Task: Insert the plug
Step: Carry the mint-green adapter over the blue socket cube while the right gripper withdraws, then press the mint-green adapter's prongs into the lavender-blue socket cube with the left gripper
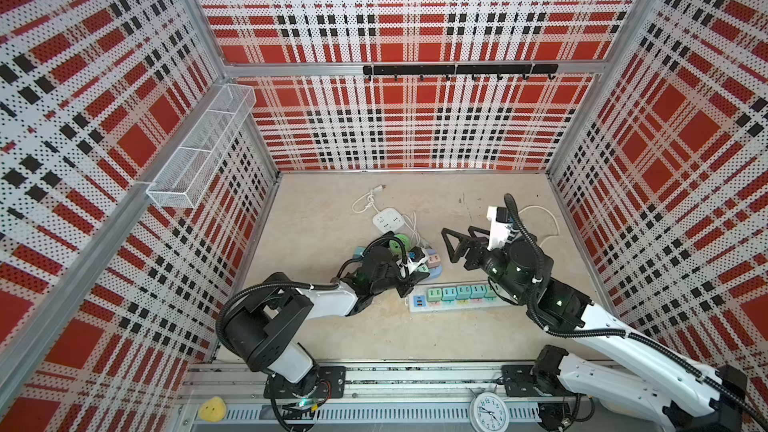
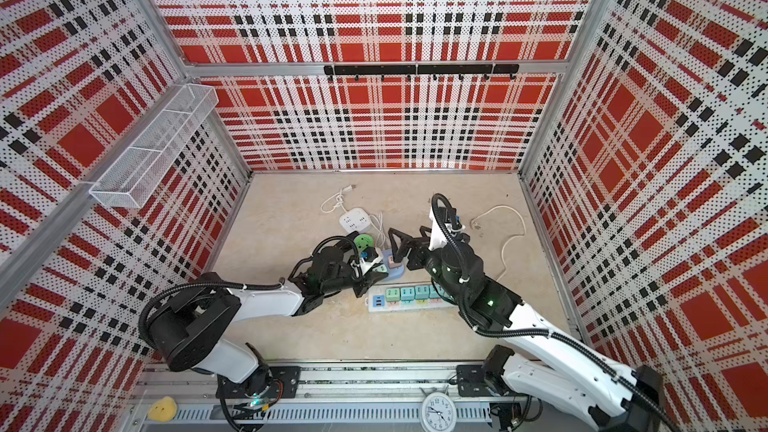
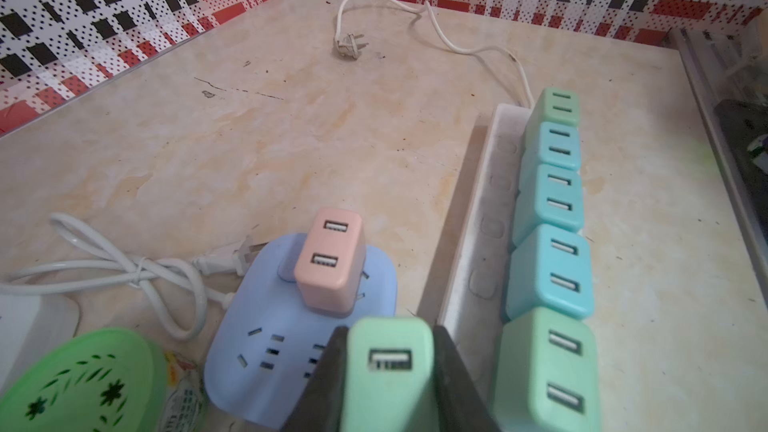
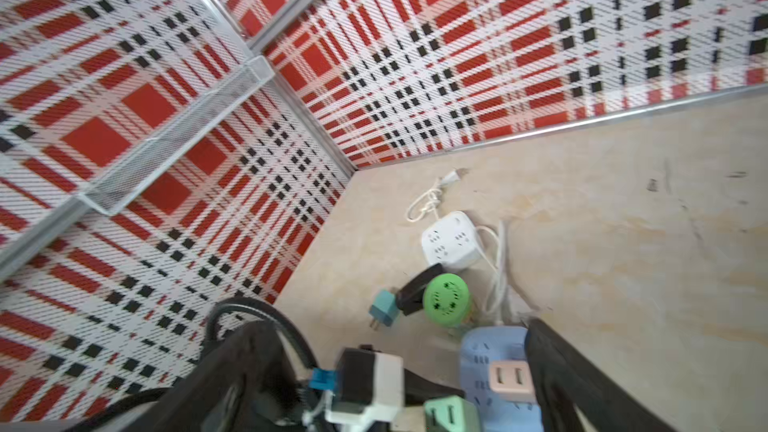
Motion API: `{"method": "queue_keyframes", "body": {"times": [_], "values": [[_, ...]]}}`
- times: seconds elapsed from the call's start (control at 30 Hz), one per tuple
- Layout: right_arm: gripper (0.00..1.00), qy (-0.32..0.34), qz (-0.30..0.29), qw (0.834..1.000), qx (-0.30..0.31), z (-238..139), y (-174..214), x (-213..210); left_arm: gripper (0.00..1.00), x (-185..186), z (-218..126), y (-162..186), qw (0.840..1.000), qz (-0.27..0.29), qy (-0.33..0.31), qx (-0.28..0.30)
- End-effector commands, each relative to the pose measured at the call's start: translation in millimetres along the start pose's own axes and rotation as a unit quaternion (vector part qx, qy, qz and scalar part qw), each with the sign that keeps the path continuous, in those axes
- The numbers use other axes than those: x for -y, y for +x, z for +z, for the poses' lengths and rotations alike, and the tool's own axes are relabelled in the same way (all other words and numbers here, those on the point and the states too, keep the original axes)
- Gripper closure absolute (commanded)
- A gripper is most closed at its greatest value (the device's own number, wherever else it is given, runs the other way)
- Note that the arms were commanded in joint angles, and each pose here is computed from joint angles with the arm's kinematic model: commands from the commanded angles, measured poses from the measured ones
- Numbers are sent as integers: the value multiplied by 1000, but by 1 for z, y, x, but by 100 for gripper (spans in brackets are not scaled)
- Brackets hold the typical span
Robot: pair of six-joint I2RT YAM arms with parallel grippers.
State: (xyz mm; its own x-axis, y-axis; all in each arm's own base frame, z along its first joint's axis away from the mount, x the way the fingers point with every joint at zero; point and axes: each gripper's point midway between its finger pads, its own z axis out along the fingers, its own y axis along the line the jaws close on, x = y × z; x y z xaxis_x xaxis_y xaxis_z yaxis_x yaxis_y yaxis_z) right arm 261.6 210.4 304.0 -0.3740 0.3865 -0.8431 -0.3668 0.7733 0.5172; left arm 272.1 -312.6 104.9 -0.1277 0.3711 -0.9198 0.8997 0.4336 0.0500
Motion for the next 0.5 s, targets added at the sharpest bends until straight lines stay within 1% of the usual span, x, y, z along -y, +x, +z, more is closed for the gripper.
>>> {"method": "queue_keyframes", "body": {"times": [0.0, 0.27, 0.47], "values": [[0, 26, 4, 999, 27, -7, -6, 22, 100, -17, 0, -13, 999, 5, -25, 22], [0, 93, -16, 995, 40, -22, -4, 59, 100, -35, 9, -10, 1000, -2, -23, 22], [0, 104, -25, 993, 40, -25, -2, 66, 100, -35, 22, -2, 1000, 4, -9, 16]]}}
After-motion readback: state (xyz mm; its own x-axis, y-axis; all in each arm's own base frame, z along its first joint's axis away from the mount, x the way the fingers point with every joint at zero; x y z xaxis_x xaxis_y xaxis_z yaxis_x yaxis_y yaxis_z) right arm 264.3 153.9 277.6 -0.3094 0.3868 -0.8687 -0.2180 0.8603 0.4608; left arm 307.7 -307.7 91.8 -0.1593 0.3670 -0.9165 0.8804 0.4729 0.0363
